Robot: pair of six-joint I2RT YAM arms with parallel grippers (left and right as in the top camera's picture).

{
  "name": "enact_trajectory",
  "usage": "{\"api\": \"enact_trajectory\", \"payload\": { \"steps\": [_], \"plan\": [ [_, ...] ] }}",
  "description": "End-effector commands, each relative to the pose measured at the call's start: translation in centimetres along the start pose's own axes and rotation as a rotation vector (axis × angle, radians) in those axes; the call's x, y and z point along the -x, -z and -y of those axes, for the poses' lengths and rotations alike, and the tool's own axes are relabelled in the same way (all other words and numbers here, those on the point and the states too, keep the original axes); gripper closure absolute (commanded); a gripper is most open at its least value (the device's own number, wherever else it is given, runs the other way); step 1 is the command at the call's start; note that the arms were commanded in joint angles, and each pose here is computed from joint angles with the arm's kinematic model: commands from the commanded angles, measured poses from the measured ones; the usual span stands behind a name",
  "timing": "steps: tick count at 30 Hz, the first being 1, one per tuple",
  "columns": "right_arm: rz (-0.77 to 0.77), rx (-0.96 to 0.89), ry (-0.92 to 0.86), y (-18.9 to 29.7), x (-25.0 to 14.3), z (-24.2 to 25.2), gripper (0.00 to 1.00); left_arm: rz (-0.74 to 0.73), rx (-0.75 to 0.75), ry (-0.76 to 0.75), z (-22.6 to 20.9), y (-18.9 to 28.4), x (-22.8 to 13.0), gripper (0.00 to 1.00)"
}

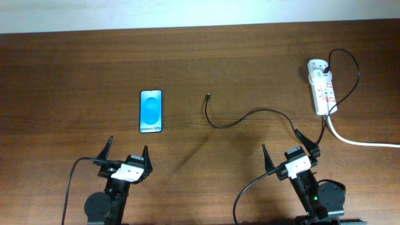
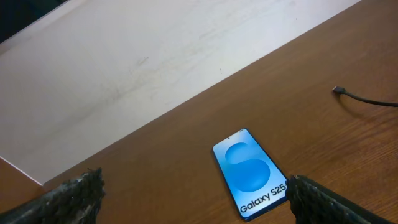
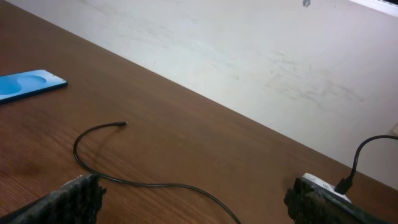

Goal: Plug charger to phone and switch on socket

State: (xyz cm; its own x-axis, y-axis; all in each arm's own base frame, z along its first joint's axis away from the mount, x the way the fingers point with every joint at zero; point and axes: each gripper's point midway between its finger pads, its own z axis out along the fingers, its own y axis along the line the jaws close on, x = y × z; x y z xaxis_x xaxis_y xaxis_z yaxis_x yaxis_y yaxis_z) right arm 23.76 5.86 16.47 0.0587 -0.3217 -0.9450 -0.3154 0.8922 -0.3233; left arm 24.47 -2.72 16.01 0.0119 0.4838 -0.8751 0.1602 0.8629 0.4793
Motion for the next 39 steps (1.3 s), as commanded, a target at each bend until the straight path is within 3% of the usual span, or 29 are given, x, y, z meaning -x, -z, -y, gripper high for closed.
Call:
{"api": "enact_trajectory", "payload": {
  "steps": [1, 26, 32, 39],
  "plan": [
    [0.006, 0.018, -0.010, 0.0, 0.0, -0.4, 0.02, -0.004, 0.003, -0.012, 0.0, 0.0, -0.1, 0.01],
    [0.006, 0.018, -0.010, 0.0, -0.1, -0.4, 0.02, -0.007, 0.013, -0.012, -0.2, 0.0, -0.2, 0.01],
    [0.006, 0.018, -0.010, 0.0, -0.1, -0.4, 0.02, 0.006, 0.020, 0.047, -0.3, 0.0, 0.1, 0.01],
    [0.006, 0.018, -0.010, 0.0, -0.1, -0.4, 0.02, 0.116, 0.068, 0.168, -2.4, 0.7, 4.0, 0.01]
  ]
}}
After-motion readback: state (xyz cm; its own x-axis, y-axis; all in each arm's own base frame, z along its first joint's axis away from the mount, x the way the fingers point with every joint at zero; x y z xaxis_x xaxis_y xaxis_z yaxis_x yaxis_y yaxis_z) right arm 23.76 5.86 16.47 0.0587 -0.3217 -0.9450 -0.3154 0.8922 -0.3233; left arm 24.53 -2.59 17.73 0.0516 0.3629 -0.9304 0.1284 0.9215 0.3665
